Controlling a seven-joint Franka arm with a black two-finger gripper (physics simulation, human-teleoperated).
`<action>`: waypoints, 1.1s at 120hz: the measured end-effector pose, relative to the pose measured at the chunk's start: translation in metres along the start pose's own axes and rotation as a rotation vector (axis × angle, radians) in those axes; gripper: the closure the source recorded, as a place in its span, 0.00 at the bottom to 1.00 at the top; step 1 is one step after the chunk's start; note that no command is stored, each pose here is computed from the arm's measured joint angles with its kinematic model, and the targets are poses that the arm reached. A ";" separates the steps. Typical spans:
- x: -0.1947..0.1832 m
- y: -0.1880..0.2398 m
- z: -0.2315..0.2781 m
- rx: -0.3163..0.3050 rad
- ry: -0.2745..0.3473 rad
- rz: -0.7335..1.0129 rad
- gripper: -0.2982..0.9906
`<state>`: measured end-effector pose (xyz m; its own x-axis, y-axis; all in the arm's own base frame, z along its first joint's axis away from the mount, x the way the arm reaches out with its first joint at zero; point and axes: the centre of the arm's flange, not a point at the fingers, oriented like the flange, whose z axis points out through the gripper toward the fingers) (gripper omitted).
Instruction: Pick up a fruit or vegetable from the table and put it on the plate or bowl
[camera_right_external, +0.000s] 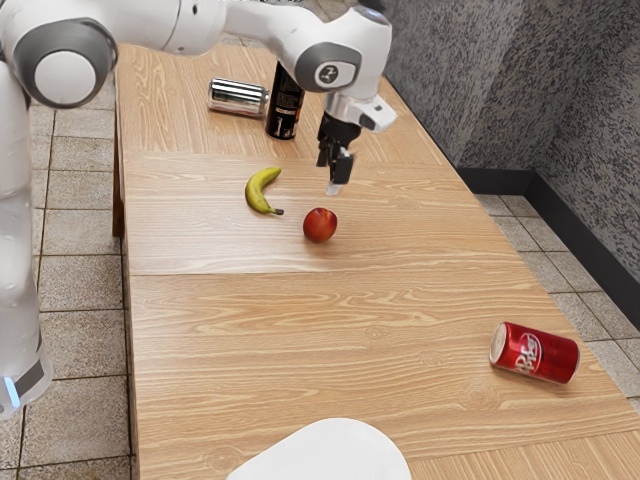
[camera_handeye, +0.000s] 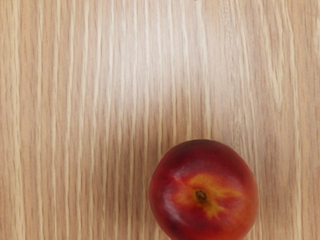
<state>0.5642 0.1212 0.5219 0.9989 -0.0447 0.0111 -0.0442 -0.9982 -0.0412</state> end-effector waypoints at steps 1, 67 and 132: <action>-0.001 -0.001 0.001 0.000 0.002 0.000 0.23; -0.007 -0.009 0.002 0.011 0.089 0.026 0.23; -0.009 -0.004 0.022 0.007 0.068 0.052 0.23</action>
<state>0.5558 0.1265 0.5004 0.9921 -0.0992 0.0770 -0.0954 -0.9941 -0.0509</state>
